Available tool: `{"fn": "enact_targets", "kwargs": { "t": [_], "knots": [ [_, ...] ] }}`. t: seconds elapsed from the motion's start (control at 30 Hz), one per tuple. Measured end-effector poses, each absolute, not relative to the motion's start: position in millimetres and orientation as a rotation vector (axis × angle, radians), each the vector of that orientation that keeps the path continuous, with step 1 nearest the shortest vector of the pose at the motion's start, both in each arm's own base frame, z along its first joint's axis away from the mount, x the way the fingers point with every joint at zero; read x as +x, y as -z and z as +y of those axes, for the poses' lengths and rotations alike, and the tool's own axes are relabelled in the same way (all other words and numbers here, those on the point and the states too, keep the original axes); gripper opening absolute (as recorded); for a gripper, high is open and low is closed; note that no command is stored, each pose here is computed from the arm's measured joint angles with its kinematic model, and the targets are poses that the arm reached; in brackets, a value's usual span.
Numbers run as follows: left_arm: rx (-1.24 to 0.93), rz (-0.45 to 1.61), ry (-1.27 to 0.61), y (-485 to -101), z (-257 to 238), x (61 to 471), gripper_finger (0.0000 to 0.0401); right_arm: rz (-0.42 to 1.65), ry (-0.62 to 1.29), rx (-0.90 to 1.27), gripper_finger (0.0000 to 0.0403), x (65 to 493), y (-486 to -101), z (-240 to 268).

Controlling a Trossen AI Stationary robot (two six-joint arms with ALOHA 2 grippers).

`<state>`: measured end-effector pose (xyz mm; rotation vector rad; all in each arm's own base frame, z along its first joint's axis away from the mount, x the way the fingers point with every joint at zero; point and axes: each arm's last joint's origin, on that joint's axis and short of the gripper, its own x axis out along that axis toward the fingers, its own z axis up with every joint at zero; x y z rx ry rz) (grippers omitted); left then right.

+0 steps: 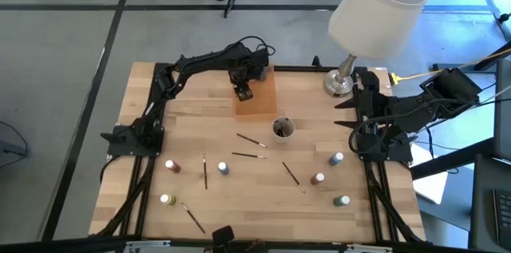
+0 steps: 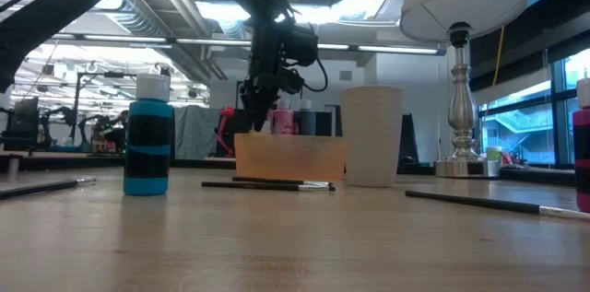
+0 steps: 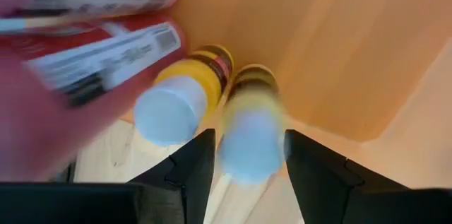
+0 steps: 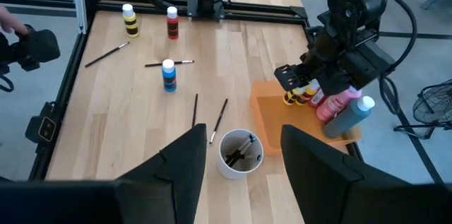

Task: Pick & Place Paint Supplies
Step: Put the light yellow paint bottle into the orange bin

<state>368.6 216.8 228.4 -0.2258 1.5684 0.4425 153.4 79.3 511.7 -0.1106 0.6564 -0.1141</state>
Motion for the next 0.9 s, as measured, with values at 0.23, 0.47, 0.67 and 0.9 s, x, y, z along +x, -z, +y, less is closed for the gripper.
{"fn": "enact_targets", "kwargs": {
  "t": [0.23, 0.47, 0.67, 0.9],
  "knots": [
    [-0.199, 1.584, -0.453, -228.8, 212.6, 370.1, 0.0166, 0.656, 0.114, -0.110, 0.0187, 153.4, -511.8, 79.3],
    [-0.178, 1.604, -0.470, -229.2, 210.5, 369.7, 0.0165, 0.655, 0.120, -0.092, 0.0187, 153.4, -511.8, 79.3],
    [-0.142, 1.635, -0.506, -230.0, 210.8, 367.3, 0.0165, 0.655, 0.120, -0.092, 0.0187, 153.3, -511.8, 79.3],
    [-0.143, 1.660, -0.496, -231.6, 207.9, 365.2, 0.0166, 0.655, 0.120, -0.092, 0.0187, 153.4, -511.8, 79.3]
  ]
}}
